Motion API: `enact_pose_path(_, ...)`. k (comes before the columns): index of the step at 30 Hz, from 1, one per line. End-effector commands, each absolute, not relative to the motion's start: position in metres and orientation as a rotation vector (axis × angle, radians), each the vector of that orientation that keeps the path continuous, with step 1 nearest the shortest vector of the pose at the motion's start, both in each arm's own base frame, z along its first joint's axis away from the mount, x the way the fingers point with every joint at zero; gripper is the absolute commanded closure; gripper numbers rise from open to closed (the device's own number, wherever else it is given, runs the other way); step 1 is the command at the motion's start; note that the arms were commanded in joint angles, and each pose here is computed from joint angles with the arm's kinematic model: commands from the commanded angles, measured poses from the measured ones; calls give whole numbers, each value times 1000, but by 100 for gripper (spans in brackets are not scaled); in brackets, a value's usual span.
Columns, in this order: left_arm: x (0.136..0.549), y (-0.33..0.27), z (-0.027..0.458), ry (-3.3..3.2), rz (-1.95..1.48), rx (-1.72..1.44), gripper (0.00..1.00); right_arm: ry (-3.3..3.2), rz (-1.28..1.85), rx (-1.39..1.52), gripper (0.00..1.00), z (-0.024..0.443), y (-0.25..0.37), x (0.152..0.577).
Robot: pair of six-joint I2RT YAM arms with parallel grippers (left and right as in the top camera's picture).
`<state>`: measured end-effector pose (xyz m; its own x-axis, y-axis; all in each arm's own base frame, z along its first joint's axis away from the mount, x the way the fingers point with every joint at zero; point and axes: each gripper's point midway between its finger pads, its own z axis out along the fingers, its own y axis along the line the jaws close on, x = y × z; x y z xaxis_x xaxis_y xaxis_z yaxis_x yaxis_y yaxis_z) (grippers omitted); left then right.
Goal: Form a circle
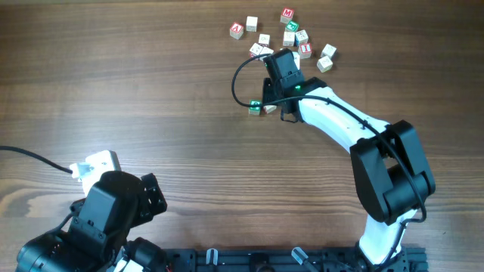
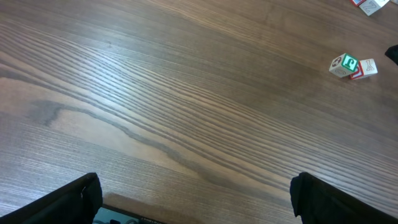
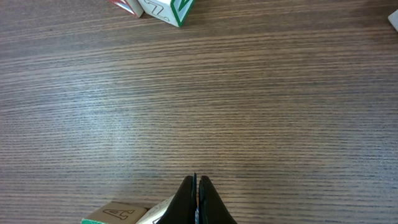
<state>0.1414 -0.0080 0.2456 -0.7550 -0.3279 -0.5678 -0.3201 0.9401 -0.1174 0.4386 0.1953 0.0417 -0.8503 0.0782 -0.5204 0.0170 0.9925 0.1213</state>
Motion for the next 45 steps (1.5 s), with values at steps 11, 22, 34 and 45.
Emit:
enact_pose_path(11, 141, -8, 244, 2484, -18, -475, 0, 2633, 195, 58, 95, 20, 202, 431)
enact_pose_path(22, 141, -8, 244, 2484, -18, -475, 0, 2653, 215, 177, 95, 9, 187, 436)
enact_pose_path(34, 141, -8, 244, 2484, -18, -475, 0, 2671, 305, 46, 95, 10, 202, 433)
enact_pose_path(45, 141, -8, 244, 2484, -18, -475, 0, 2671, 307, 45, 95, 10, 202, 433)
